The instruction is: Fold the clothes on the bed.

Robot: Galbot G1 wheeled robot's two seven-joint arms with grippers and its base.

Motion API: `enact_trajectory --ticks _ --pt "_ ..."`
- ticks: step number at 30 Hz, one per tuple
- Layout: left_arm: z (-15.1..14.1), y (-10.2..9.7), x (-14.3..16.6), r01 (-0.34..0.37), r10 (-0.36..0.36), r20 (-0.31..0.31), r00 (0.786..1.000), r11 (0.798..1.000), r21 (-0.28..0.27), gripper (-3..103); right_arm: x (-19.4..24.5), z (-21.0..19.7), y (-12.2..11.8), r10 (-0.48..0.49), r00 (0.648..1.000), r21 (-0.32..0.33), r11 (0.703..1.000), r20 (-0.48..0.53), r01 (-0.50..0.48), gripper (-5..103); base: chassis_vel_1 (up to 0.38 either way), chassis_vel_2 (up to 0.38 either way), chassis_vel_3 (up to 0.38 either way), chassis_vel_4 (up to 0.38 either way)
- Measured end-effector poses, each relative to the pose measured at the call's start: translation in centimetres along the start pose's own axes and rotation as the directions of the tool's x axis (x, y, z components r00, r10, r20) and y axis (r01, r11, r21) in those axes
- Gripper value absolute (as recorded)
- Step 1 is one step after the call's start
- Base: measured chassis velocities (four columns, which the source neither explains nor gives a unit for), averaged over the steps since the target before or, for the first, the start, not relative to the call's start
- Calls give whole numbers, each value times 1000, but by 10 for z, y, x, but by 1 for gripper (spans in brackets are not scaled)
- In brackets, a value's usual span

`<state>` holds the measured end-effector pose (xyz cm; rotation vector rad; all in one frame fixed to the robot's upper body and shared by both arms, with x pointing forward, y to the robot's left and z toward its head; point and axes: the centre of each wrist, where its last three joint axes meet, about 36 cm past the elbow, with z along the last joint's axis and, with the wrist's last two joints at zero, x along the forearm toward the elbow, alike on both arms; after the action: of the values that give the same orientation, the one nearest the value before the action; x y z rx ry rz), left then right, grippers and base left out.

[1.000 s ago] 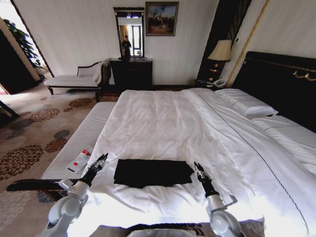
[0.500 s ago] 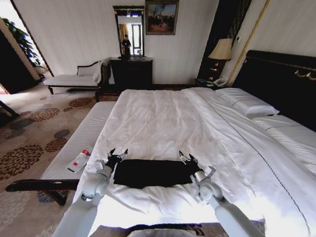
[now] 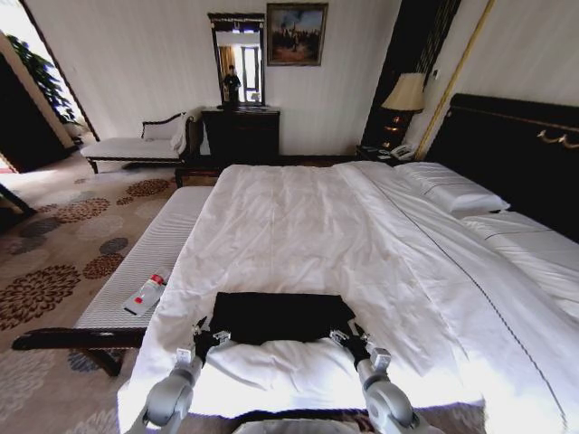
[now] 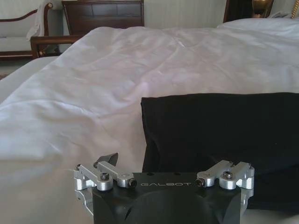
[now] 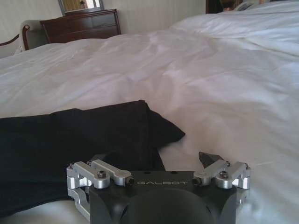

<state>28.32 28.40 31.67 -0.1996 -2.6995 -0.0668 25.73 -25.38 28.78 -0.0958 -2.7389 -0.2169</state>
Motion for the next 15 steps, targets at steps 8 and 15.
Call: enact_trajectory --ticks 8,15 --pt "-44 34 30 48 -55 124 991 997 55 100 30 -37 -5 94 983 -116 990 160 -76 100 0 0 0 0" --pt "-101 64 55 89 -136 278 951 981 174 100 51 -55 27 58 997 -487 873 57 -23 100 0 0 0 0"
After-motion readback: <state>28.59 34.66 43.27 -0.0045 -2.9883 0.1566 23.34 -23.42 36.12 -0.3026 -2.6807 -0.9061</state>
